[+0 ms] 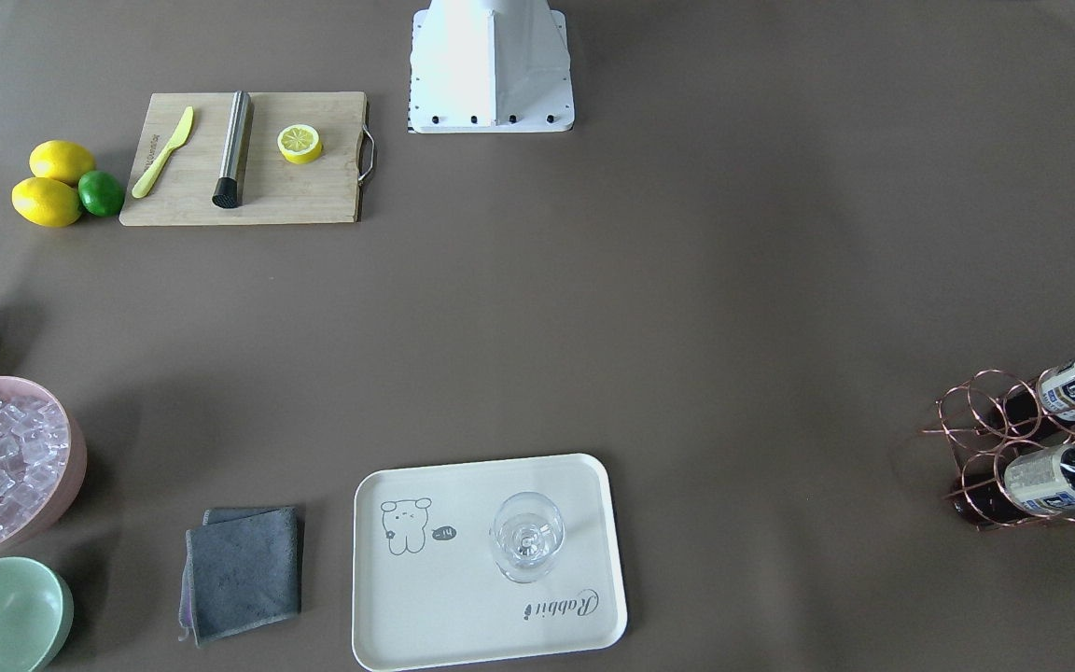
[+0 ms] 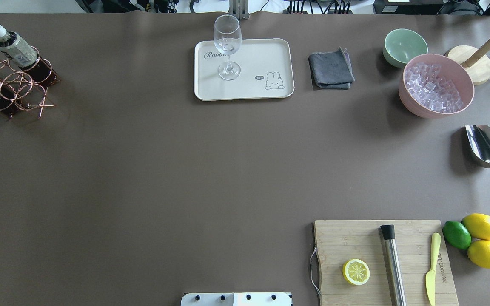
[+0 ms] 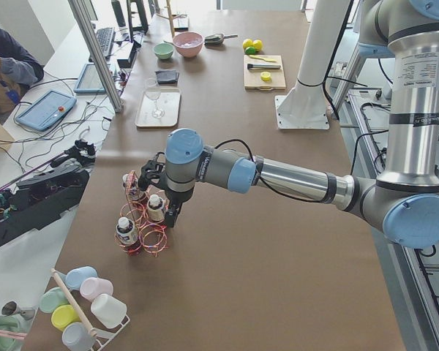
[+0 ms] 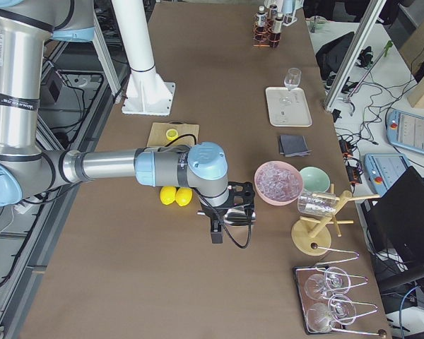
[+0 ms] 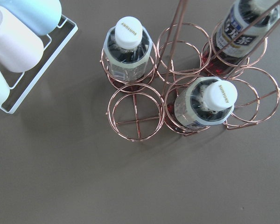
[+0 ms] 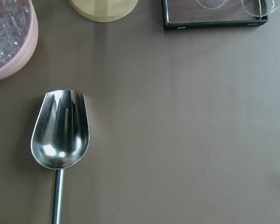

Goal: Take tea from basket to plate

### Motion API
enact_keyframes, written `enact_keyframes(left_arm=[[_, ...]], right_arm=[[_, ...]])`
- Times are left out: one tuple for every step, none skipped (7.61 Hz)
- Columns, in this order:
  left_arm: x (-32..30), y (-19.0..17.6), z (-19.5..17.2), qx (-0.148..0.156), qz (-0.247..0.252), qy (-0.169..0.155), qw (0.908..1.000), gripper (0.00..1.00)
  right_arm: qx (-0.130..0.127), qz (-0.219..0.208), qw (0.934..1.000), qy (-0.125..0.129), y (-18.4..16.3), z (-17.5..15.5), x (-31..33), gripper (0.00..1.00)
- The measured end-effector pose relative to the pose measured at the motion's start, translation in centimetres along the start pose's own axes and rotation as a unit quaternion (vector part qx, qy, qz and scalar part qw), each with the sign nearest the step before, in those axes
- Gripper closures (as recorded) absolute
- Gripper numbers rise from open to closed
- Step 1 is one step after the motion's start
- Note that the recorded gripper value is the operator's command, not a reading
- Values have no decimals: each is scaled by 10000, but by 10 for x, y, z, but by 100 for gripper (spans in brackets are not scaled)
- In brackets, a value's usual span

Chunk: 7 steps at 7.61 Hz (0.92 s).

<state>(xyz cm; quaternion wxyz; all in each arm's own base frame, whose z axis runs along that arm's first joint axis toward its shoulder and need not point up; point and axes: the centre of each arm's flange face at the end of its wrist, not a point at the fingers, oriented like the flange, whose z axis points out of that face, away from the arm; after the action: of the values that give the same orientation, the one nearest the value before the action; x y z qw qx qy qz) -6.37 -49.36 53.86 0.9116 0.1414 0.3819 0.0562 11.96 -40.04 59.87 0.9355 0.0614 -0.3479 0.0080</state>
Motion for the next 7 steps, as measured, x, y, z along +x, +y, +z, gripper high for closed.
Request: enact_keyframes(left_arm=[[7,-9,-8,91,522,-7,9986,2],[10,-18,-13,168,1129,-26,9935,2],[15,-30,-19,253,1743,-56,9844,2],[19,-38,-25,324,2264,-91,9734,2],[23,-47,-32,388,2826,-132,9584,2],[27,-58,-40,453,3325,-180,9418,2],[31,-71,-46,521,3656,-209,9291,1]], right_arm=[[1,1,10000,0,0,0,0,0],[1,1,10000,0,0,0,0,0],[1,1,10000,0,0,0,0,0],[2,2,10000,0,0,0,0,0],[3,4,10000,1,0,0,0,0],[3,7,10000,1,0,0,1,0],[-1,8,10000,0,0,0,1,0]])
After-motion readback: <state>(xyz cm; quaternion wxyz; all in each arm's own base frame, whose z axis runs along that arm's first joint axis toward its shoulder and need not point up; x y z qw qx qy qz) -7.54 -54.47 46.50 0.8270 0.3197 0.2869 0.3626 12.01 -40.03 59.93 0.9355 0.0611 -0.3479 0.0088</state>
